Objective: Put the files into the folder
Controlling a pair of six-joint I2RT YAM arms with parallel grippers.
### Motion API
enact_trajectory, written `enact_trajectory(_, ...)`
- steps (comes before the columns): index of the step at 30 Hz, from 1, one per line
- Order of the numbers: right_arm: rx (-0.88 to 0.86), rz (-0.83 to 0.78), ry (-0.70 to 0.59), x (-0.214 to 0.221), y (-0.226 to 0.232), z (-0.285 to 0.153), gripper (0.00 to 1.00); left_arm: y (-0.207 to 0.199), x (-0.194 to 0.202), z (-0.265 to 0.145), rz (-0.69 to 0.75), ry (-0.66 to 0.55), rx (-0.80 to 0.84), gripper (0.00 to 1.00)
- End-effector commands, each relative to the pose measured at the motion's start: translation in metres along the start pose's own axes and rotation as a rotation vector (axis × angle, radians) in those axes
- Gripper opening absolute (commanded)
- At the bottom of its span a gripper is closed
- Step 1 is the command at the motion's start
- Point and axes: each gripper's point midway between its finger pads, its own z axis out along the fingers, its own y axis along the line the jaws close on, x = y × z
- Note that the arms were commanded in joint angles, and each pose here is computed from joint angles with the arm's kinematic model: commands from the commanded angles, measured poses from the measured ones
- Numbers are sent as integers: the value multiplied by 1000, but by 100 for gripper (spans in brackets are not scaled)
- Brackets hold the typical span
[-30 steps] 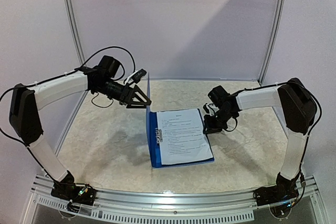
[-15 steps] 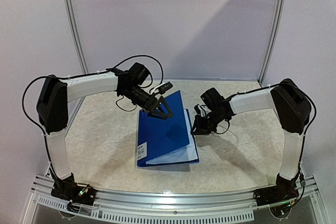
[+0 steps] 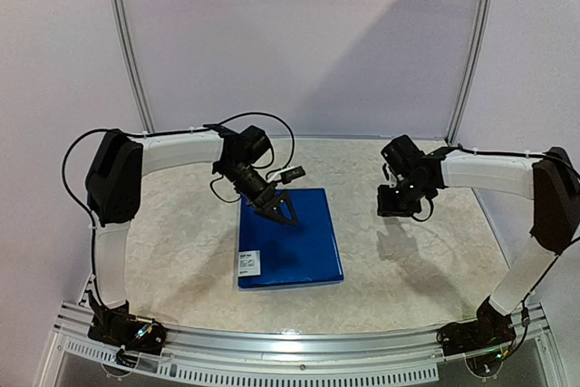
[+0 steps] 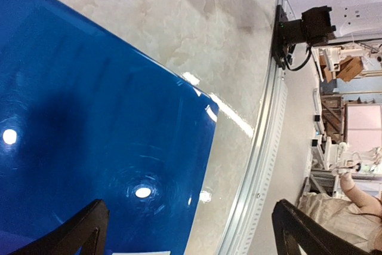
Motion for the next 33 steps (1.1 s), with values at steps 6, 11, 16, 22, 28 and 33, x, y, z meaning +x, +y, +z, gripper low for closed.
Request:
enact_trajectory(6, 133, 82, -361, -50, -90, -87, 99, 49, 9, -155, 26, -287, -437, 100)
enact_trajectory(11, 193, 216, -526, -54, -154, -121, 99, 117, 67, -260, -99, -508, -794, 100)
enact_trajectory(16, 372, 279, -671, -52, -193, -146, 99, 154, 139, -329, -227, -672, -1096, 100)
enact_trajectory(22, 381, 359, -695, -40, -201, -137, 99, 174, 188, -322, -258, -784, -1206, 99)
enact_trajectory(28, 316, 297, -782, -36, -195, -133, 99, 151, 182, -329, -144, -1027, -1245, 100)
enact_trajectory(33, 255, 284, -937, -35, -190, -148, 99, 141, 194, -322, -80, -1110, -1290, 99)
